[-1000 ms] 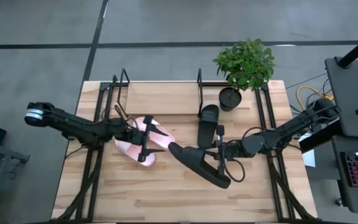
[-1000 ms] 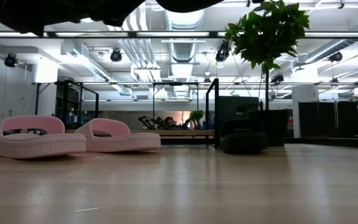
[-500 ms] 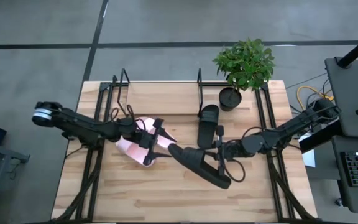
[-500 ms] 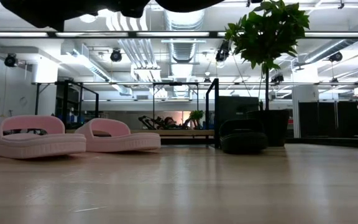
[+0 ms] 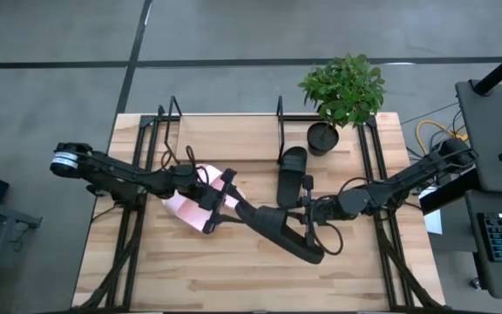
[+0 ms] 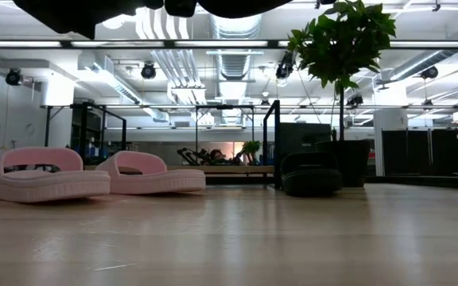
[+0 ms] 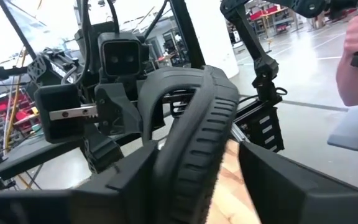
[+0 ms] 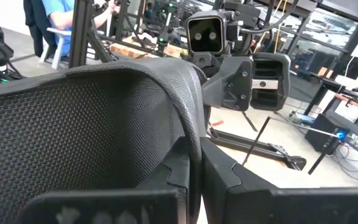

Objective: Pick and place slides into the shelf
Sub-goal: Put the right black slipper on the shelf

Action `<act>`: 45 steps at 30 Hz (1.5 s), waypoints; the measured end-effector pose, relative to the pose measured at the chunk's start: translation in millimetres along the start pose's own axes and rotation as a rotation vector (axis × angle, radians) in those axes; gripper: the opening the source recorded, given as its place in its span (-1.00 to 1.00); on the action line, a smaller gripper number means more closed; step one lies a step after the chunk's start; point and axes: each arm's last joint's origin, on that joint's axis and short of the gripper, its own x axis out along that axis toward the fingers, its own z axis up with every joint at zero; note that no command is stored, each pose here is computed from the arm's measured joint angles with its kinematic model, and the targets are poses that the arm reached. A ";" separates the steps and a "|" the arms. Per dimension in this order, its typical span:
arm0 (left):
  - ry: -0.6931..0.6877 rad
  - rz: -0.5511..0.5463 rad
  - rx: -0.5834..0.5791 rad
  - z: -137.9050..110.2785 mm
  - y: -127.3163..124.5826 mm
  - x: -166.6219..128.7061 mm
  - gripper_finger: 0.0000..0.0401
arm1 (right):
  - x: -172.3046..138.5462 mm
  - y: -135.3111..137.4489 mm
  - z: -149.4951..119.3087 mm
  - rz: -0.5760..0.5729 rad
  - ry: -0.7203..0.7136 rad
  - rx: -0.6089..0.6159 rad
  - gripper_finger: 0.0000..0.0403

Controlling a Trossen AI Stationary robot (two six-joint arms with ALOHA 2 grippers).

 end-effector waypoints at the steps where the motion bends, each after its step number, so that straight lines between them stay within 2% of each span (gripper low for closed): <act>1: 0.001 0.004 0.002 -0.3 0.2 0.2 -0.14 | 0.0 -0.1 0.0 0.000 0.000 -0.001 -0.96; 7: -0.004 -0.015 0.011 -0.9 0.1 0.3 -0.74 | 0.2 -0.5 0.3 0.000 -0.004 -0.001 -0.96; 9: 0.000 -0.021 0.009 -1.4 0.0 0.2 -0.87 | 0.1 -0.6 0.2 -0.001 -0.003 -0.002 -0.96; 14: 0.003 -0.015 0.011 -1.5 0.3 0.1 -0.87 | 0.1 -0.7 0.4 -0.004 -0.004 -0.011 -0.89; 20: 0.025 0.003 -0.004 5.3 1.4 -6.8 -0.87 | -4.0 -4.9 4.6 -0.042 -0.007 -0.067 -0.66; 30: 0.093 0.069 -0.018 33.6 2.6 -39.7 -0.87 | -23.3 -24.4 18.1 -0.313 0.040 -0.057 -0.33; 37: 0.158 0.162 -0.022 50.8 -1.2 -65.5 -0.87 | -33.8 -31.4 26.0 -0.342 0.019 -0.028 -0.26; 45: 0.182 0.259 -0.041 65.3 -6.7 -84.9 -0.87 | -38.8 -32.0 24.8 -0.324 0.046 -0.021 -0.31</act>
